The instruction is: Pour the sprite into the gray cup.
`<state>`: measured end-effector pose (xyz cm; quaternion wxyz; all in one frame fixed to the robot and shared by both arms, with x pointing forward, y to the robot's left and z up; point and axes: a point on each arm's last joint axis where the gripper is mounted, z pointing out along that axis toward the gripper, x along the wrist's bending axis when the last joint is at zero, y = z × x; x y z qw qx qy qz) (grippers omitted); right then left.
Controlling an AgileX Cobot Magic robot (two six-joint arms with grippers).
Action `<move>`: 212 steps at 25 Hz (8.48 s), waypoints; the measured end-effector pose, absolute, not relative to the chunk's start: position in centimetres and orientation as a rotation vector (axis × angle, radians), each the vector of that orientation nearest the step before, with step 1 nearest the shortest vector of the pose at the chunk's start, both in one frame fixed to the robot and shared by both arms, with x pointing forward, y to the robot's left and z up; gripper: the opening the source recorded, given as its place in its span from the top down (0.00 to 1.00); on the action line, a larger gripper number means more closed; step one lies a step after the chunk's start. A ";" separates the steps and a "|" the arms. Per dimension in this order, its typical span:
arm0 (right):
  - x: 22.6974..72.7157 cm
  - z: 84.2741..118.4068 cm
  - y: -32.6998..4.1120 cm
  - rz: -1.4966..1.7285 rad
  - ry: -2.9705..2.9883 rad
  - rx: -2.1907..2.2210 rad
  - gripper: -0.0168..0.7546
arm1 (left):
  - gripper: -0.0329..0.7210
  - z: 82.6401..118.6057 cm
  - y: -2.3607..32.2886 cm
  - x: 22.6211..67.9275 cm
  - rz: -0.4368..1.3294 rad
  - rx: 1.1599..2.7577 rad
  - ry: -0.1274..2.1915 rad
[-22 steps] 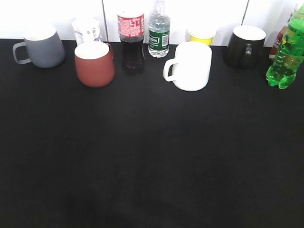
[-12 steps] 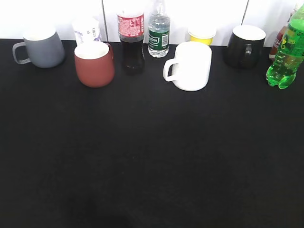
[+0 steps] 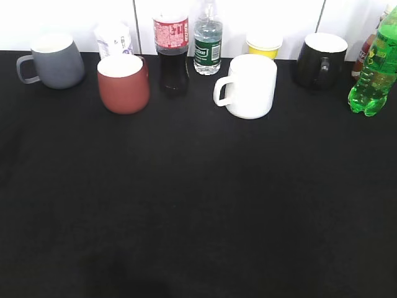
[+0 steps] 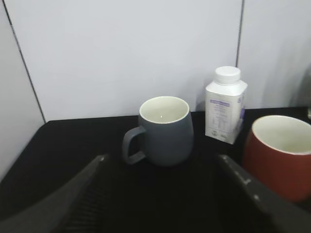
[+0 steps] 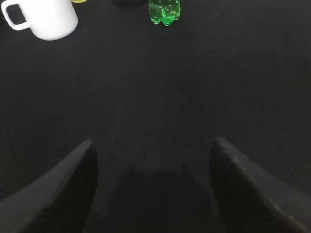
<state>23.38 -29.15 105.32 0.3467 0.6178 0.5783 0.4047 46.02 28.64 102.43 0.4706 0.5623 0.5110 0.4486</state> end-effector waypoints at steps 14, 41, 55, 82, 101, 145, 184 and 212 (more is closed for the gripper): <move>23.4 105.3 -29.2 1.050 1.500 1.603 0.27 | 0.35 92.3 32.1 57.9 1.180 1.305 1.352; 23.4 105.3 -29.2 1.050 1.500 1.603 0.27 | 0.89 91.7 32.1 67.8 1.207 1.304 1.224; 25.4 108.1 -29.4 1.189 1.307 1.410 0.27 | 0.89 97.8 21.4 45.5 0.862 1.500 0.832; 60.4 91.6 -31.4 1.145 1.221 1.315 0.11 | 0.89 97.9 21.1 45.4 0.852 1.511 0.804; 51.8 96.6 -28.9 1.233 1.375 1.056 0.38 | 0.89 97.7 20.5 45.0 0.794 1.550 0.737; 51.3 98.2 -17.0 0.490 1.542 -0.269 0.38 | 0.89 93.7 12.2 48.4 0.607 1.665 0.557; 51.6 99.5 -16.6 0.363 1.411 -0.414 0.39 | 0.89 94.1 12.0 48.3 0.616 1.629 0.523; 51.7 98.7 -16.7 1.597 1.537 0.934 0.40 | 0.89 96.5 16.1 49.4 0.835 1.535 0.746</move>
